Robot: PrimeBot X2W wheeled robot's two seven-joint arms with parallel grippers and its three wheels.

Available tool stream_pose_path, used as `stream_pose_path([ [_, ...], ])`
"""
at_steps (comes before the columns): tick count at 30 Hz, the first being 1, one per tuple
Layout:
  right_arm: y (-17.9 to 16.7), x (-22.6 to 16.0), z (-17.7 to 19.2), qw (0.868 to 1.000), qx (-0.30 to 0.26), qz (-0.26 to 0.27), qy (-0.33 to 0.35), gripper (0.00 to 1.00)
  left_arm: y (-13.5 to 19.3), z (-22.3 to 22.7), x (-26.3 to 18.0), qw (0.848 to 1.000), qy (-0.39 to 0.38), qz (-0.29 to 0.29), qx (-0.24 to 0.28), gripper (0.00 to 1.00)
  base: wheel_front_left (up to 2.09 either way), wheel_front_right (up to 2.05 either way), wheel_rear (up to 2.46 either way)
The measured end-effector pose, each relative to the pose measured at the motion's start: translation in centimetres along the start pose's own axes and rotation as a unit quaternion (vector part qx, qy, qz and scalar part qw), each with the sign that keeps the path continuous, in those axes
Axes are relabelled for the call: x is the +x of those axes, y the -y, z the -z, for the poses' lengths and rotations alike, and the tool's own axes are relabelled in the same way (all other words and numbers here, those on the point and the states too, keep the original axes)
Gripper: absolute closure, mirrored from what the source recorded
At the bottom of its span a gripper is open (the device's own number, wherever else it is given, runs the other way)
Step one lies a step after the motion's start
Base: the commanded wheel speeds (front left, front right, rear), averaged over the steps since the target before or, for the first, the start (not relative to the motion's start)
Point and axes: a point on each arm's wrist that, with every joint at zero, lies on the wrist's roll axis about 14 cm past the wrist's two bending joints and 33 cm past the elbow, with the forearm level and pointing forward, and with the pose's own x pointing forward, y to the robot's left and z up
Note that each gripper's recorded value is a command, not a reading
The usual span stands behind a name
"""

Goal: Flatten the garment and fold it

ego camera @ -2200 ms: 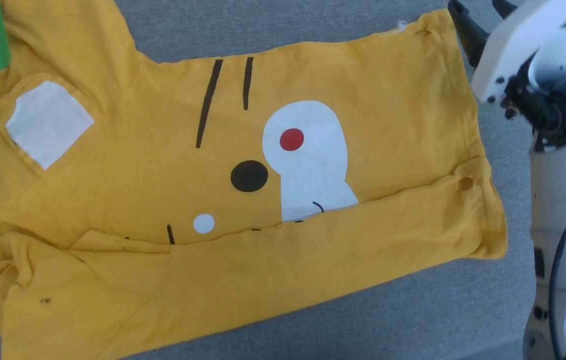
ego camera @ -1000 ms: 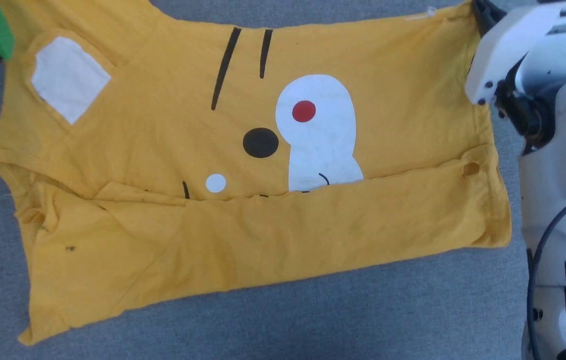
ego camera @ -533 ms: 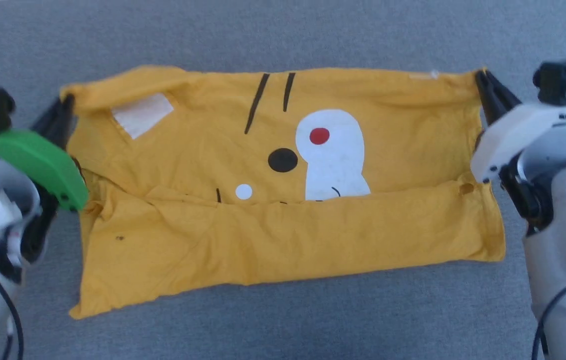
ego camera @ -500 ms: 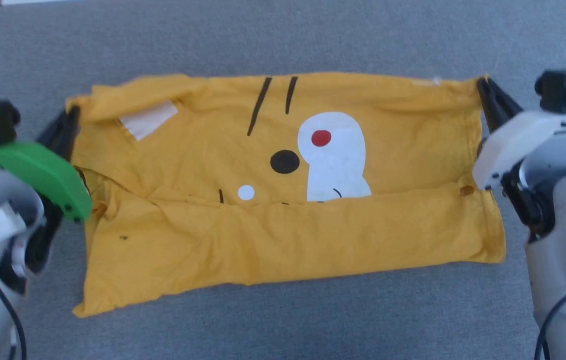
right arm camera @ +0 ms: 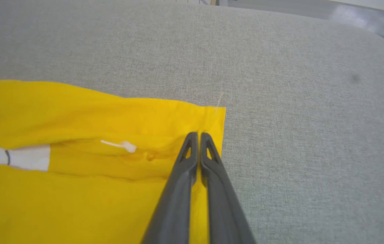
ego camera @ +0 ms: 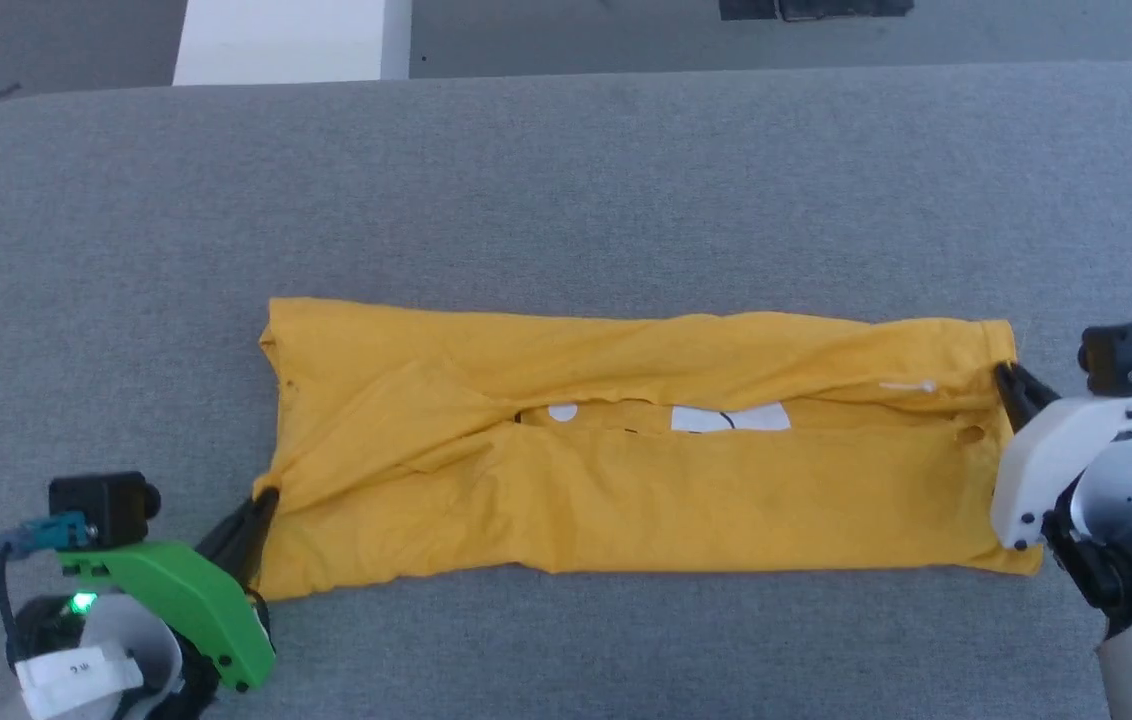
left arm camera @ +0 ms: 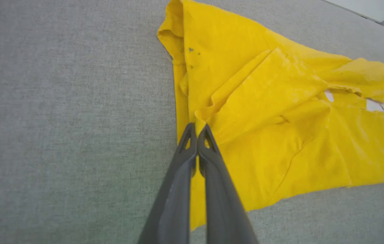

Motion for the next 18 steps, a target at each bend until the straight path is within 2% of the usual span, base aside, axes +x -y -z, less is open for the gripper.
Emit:
stream_pose_path([
  [6,0.0,0.3,3.9,0.997,-0.032,-0.003,-0.070,1.00,-0.3,2.8,-0.3,0.999,-0.032,-0.002,-0.021,1.00,0.00,0.00,0.00],
  [12,-0.6,0.6,5.3,0.994,-0.036,-0.012,-0.104,1.00,-0.1,4.7,0.0,0.998,-0.052,0.003,-0.030,1.00,0.00,0.00,0.00],
  [13,-0.6,0.6,5.4,0.993,-0.034,-0.014,-0.108,0.84,-0.1,4.9,0.0,0.998,-0.054,0.003,-0.031,0.60,0.00,0.00,0.00],
  [14,-0.7,0.6,5.3,0.994,-0.031,-0.015,-0.108,0.54,-0.1,4.9,0.1,0.998,-0.054,0.003,-0.031,0.29,0.00,0.00,0.00],
  [15,-0.7,0.5,5.2,0.994,-0.028,-0.017,-0.106,0.00,-0.1,4.9,0.1,0.998,-0.052,0.002,-0.031,0.00,0.00,0.00,0.00],
  [18,-0.9,0.1,4.8,0.995,-0.011,-0.021,-0.097,0.00,0.4,4.6,0.0,0.999,-0.037,0.005,-0.036,0.00,0.00,0.00,0.00],
])
